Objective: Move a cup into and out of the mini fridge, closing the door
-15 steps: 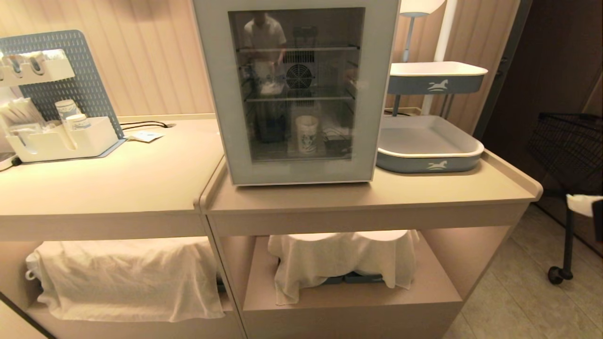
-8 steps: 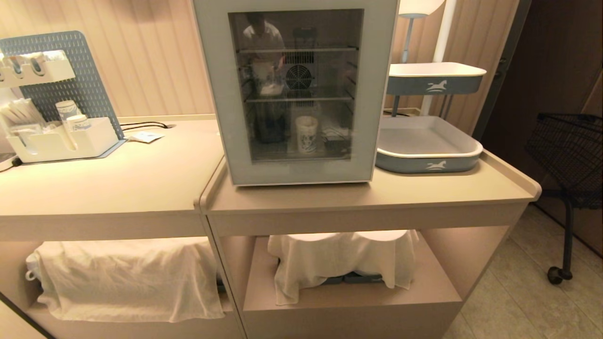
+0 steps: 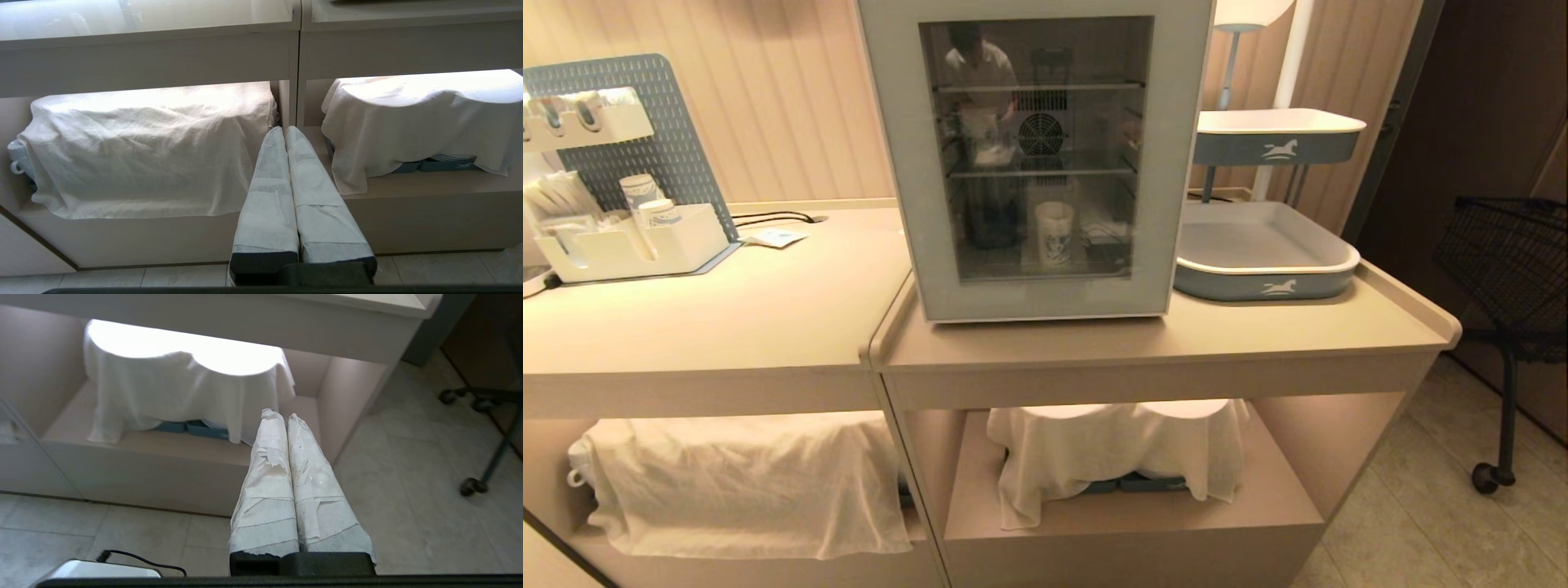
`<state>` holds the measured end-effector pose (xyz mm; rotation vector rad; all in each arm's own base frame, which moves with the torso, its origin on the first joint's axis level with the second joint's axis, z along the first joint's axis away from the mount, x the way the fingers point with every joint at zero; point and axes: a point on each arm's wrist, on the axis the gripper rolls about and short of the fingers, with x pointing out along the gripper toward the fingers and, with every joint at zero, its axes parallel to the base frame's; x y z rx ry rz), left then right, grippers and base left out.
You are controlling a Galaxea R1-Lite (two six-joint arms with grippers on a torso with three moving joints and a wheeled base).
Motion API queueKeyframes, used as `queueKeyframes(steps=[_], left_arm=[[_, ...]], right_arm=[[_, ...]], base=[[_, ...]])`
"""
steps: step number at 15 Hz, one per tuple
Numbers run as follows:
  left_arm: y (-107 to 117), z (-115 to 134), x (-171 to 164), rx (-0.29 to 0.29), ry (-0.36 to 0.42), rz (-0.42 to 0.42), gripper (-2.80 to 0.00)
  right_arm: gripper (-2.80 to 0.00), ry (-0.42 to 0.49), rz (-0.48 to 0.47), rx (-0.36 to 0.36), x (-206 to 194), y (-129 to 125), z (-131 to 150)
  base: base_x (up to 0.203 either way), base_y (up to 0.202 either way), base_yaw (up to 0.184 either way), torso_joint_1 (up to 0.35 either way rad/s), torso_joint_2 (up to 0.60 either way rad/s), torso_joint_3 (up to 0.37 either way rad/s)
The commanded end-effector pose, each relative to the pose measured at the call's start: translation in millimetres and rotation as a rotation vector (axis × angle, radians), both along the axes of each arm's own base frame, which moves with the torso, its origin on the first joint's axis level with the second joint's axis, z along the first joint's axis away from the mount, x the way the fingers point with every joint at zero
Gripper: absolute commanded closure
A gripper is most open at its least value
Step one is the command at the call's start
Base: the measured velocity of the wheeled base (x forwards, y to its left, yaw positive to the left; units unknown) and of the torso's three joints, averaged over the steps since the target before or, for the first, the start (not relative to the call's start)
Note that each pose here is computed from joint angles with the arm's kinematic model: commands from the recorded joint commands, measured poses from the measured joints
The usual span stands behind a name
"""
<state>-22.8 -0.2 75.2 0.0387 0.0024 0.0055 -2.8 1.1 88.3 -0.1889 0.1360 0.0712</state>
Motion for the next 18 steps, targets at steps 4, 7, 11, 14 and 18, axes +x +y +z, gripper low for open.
queueKeyframes(steps=[4,7,11,14,18], left_arm=[[0.0,0.0,-0.1,-0.01,-0.002,0.001,0.0],[0.0,0.1,-0.1,-0.01,-0.002,0.001,0.0],[0.0,0.0,-0.1,-0.01,-0.002,0.001,0.0],[0.0,0.0,-0.1,-0.01,-0.002,0.001,0.0],[0.0,0.0,-0.1,-0.01,-0.002,0.001,0.0]], right_arm=[[0.0,-0.213,-0.033,0.018,-20.3,-0.7,-6.0],[0.0,-0.149,-0.045,0.092,-20.2,-0.8,-12.0],[0.0,-0.146,-0.047,0.094,-20.0,-0.8,-12.5],[0.0,-0.144,-0.051,0.1,-20.1,-0.9,-12.4],[0.0,-0.139,-0.057,0.124,-20.1,-1.0,-12.9]], base=[[0.0,0.0,0.0,0.0,0.0,0.0],[0.0,0.0,0.0,0.0,0.0,0.0],[0.0,0.0,0.0,0.0,0.0,0.0],[0.0,0.0,0.0,0.0,0.0,0.0],[0.0,0.0,0.0,0.0,0.0,0.0]])
